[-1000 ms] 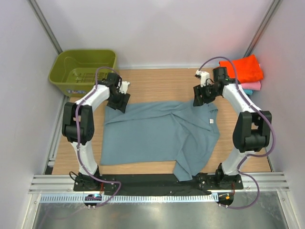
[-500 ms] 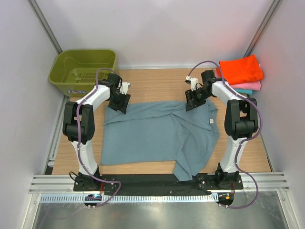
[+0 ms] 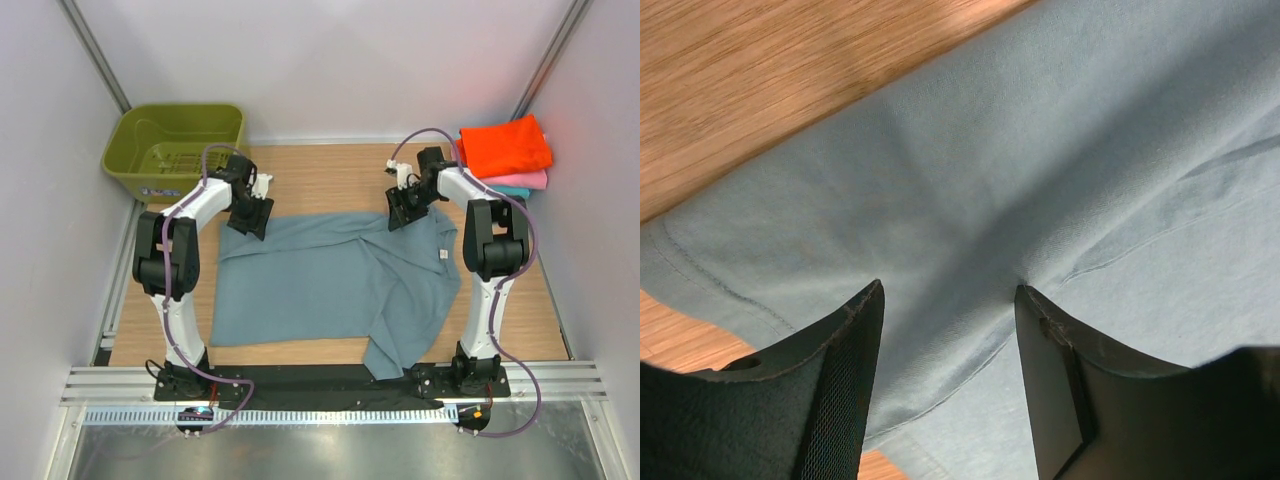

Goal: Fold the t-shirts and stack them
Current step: Fold the tshirt

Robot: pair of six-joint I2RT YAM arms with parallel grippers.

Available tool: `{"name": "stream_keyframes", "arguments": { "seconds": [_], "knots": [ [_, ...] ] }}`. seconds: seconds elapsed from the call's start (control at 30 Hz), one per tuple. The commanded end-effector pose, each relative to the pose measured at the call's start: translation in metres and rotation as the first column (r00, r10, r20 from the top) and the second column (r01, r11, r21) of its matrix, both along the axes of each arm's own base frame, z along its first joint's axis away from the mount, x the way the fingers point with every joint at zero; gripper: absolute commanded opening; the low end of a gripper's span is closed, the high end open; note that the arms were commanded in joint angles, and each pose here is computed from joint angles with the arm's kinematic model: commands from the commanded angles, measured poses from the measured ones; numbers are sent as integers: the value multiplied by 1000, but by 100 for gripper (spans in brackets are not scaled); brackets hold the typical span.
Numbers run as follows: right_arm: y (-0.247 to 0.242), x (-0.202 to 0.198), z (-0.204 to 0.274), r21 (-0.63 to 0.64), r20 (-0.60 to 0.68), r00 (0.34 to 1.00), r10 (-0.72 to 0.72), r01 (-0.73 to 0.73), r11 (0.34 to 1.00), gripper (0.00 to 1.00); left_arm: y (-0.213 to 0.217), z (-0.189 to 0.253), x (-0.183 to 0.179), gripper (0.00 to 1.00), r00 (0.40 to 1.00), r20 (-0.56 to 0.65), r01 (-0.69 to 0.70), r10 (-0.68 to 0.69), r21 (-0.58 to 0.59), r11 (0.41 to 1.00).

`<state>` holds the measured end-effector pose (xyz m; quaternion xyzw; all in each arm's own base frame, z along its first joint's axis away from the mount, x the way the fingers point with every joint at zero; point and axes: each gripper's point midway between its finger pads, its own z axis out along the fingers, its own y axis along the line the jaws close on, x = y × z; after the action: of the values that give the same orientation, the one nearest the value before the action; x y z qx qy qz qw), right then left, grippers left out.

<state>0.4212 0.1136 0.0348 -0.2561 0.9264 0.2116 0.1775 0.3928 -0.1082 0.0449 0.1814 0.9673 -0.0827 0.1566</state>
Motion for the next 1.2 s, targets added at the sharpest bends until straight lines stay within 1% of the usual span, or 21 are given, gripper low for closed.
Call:
{"name": "stream_keyframes", "arguments": {
  "seconds": [0.0,0.03,0.07,0.13,0.17,0.27,0.37,0.53,0.57,0.67,0.7,0.73,0.77,0.83,0.87,1.0,1.03,1.1,1.13,1.17],
  "knots": [
    [0,12,14,-3,47,999,5,-4,1000,49,-5,4,8,56,1000,17,-6,7,-18,1000],
    [0,12,13,-3,47,999,6,-6,1000,45,-5,3,9,56,1000,16,-6,7,-18,1000],
    [0,12,13,-2,48,999,8,-8,1000,32,-4,3,9,56,1000,16,-8,9,-16,1000],
    [0,12,13,-3,47,999,9,-9,1000,18,-4,3,10,56,1000,17,-7,8,-14,1000],
    [1,11,17,-3,53,999,10,-10,1000,7,-5,3,10,56,1000,17,-5,5,-14,1000],
    [-2,8,22,-10,58,998,9,-9,1000,1,-5,3,12,56,1000,20,-6,7,-14,1000],
    [-1,-2,38,-8,67,998,18,-18,1000,1,-4,4,14,56,1000,28,-9,9,-13,1000],
    [6,-38,72,17,83,996,39,-41,999,1,-7,4,16,55,999,34,-11,12,-22,1000],
    [10,-52,67,23,53,997,48,-49,999,1,-7,4,16,56,999,35,-12,13,-23,1000],
    [19,-77,78,33,58,996,62,-64,997,1,-8,5,17,55,999,42,-12,13,-28,1000],
    [25,-94,70,40,23,997,75,-76,996,1,-9,6,16,55,999,45,-9,10,-29,1000],
    [28,-102,76,48,37,996,79,-81,996,1,-8,6,17,55,999,47,-10,11,-26,1000],
    [29,-117,66,44,4,996,86,-86,995,1,-9,7,17,55,999,49,-9,10,-25,1000],
    [36,-129,70,56,13,995,100,-100,993,1,-9,9,16,55,998,55,-6,7,-19,1000],
    [35,-137,64,52,-8,995,101,-101,994,1,-11,9,15,55,998,57,-3,4,-18,1000],
    [35,-148,69,59,-11,994,104,-103,993,1,-11,12,15,55,997,73,1,0,-12,1000],
    [35,-147,71,58,-5,995,101,-100,993,3,-11,13,15,55,997,77,0,0,-12,1000],
    [36,-140,79,58,32,995,92,-93,994,14,-12,13,17,55,997,83,-2,2,-9,1000],
    [37,-136,83,64,43,996,83,-86,994,27,-12,14,18,55,996,86,-1,1,-8,1000],
    [40,-127,92,75,79,994,74,-80,994,34,-13,16,20,55,996,94,3,-2,-3,1000]
  ]
}}
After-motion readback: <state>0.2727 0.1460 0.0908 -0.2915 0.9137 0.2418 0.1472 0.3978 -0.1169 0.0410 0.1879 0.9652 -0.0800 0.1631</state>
